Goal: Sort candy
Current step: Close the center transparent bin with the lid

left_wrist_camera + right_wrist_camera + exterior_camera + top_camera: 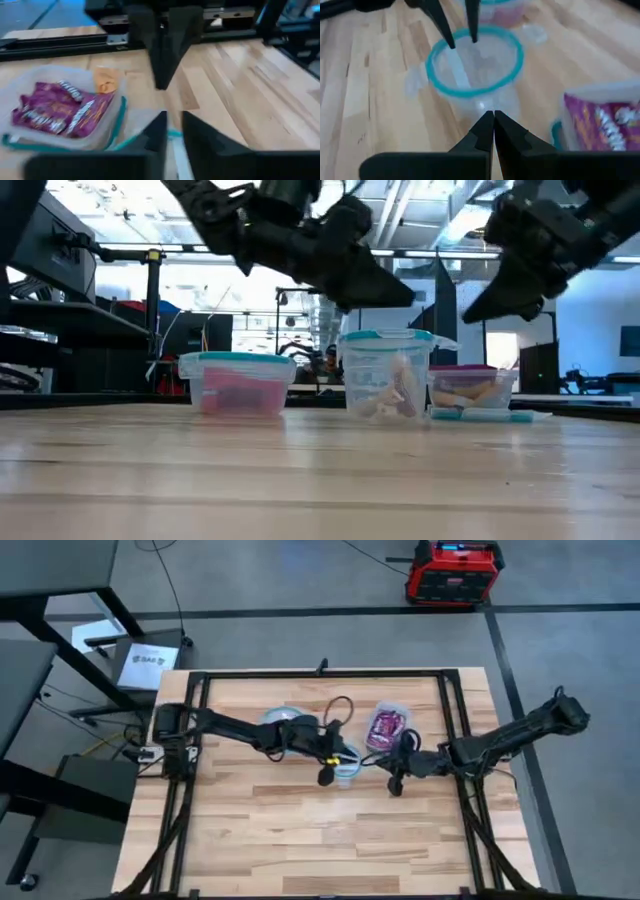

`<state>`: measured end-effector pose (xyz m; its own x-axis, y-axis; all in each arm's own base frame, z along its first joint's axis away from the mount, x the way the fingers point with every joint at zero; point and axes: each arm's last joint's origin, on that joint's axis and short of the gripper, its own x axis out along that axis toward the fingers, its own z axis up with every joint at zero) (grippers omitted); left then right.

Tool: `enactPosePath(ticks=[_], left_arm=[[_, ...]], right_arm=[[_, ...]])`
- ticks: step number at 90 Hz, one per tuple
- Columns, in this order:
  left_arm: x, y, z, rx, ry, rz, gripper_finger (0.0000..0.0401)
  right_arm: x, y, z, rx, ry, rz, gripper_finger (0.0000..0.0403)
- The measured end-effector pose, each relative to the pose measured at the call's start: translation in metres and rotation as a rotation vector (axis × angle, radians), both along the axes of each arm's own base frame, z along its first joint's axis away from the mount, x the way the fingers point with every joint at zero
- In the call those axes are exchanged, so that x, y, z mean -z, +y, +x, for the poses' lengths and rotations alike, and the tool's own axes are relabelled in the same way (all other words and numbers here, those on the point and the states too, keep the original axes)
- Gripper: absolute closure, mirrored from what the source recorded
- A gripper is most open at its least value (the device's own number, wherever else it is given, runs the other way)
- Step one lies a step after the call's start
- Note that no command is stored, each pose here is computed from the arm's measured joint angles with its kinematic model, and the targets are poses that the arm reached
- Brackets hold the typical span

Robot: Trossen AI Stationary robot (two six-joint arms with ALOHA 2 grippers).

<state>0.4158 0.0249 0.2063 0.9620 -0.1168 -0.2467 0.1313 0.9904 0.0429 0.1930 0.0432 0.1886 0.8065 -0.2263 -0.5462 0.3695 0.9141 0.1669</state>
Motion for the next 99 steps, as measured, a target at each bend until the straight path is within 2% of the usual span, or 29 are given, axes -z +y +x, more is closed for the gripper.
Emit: enactPosePath(ticks=[11, 30, 45, 56, 68, 81, 99], left_arm=[[0.009, 0.006, 0.006, -0.007, 0.034, -0.002, 0.0396], [0.025, 0.011, -0.001, 0.001, 0.085, -0.009, 0.0401], [0.023, 0.009, -0.002, 0.063, 0.040, 0.013, 0.0401], [0.024, 0.009, -0.002, 0.068, 0.050, 0.012, 0.0401], [0.042, 0.011, 0.004, 0.051, 0.057, -0.019, 0.0401], [0.049, 0.012, 0.013, 0.036, 0.049, -0.054, 0.0401], [0.054, 0.013, 0.013, 0.037, 0.089, -0.038, 0.0401]], right_arm=[[-0.001, 0.004, -0.001, 0.023, -0.021, -0.023, 0.0403], [-0.001, 0.007, 0.002, 0.027, -0.046, -0.047, 0.0403], [0.008, 0.005, 0.013, 0.041, -0.031, -0.068, 0.0403], [0.019, 0.004, 0.018, 0.066, 0.009, -0.060, 0.0403], [0.025, 0.004, 0.024, 0.061, 0.011, -0.045, 0.0403], [0.030, 0.004, 0.030, 0.050, 0.005, -0.024, 0.0403], [0.032, 0.002, 0.032, 0.054, 0.007, -0.021, 0.0403]])
